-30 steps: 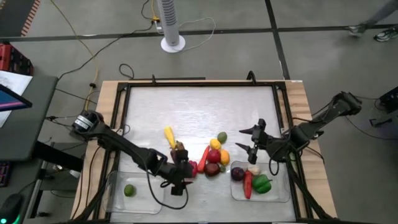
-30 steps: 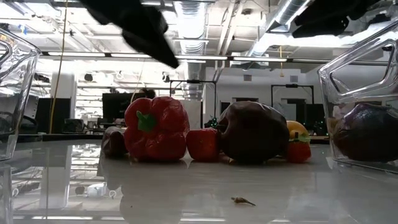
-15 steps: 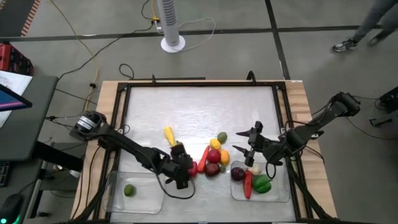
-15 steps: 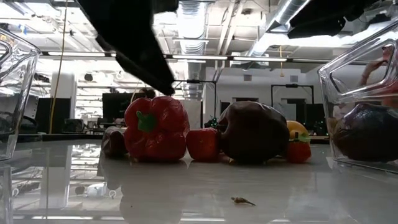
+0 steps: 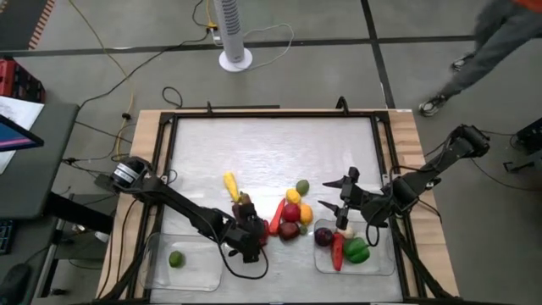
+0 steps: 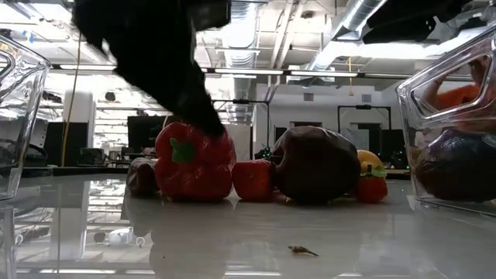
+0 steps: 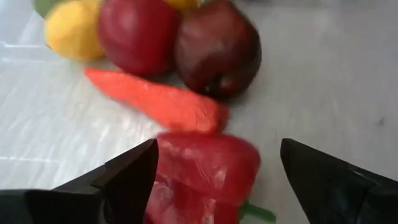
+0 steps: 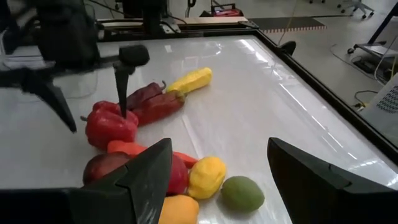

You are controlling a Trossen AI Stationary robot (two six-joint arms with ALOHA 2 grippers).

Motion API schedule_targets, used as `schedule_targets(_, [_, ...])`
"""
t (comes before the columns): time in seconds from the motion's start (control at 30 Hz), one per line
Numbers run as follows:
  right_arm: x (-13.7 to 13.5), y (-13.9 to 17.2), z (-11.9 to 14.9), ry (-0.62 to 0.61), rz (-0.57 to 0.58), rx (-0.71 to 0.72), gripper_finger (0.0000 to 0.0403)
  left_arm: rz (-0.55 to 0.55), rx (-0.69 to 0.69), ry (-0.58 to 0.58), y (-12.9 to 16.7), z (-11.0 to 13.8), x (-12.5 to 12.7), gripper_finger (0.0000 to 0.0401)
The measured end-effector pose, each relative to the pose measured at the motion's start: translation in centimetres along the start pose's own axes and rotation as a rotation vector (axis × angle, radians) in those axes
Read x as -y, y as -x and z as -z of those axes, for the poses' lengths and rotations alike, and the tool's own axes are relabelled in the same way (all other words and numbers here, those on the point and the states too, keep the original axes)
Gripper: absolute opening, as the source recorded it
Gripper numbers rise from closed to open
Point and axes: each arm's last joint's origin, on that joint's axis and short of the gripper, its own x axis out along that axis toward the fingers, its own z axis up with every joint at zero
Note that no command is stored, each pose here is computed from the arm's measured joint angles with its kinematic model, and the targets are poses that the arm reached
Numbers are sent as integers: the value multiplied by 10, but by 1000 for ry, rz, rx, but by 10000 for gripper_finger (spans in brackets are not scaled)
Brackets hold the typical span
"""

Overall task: Sort produce into baskets
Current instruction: Put the red bell pepper into the right transparent bin

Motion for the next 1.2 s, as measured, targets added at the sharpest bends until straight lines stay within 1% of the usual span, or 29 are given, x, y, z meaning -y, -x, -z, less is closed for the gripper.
schedule_targets(0.1, [0, 0, 0, -1, -1, 1, 291, -10, -26, -39, -8, 5, 1, 340])
schedule_targets(0.2, [0, 0, 0, 1, 0, -1, 291, -32, -39, -54, -12, 7, -1, 335])
schedule_targets(0.3, [0, 0, 0, 1, 0, -1, 291, -65, -42, -74, -12, 9, -2, 316])
schedule_targets(0.5, [-1, 1, 0, 3, -3, -1, 291, -99, -68, -94, -11, 12, -4, 256])
schedule_targets(0.57, [-1, 1, 0, 3, -4, -1, 291, -100, -69, -91, -10, 11, -5, 246])
schedule_targets(0.63, [-1, 1, 0, 3, -4, -1, 291, -103, -82, -94, -7, 10, -6, 244])
schedule_targets(0.73, [-1, 1, 0, 4, -4, -2, 291, -115, -83, -102, 4, 3, -7, 246])
schedule_targets(0.87, [0, 1, 1, 5, -3, -3, 291, -98, 3, -95, 32, -17, -9, 246])
schedule_targets(0.97, [0, 1, 1, 7, -3, -4, 291, -96, 46, -87, 53, -24, -14, 246])
schedule_targets(1.1, [0, 1, 1, 9, -2, -6, 291, -82, 126, -50, 84, -35, -23, 246])
schedule_targets(1.2, [0, 1, 1, 8, -2, -6, 291, -69, 191, -29, 95, -40, -26, 246])
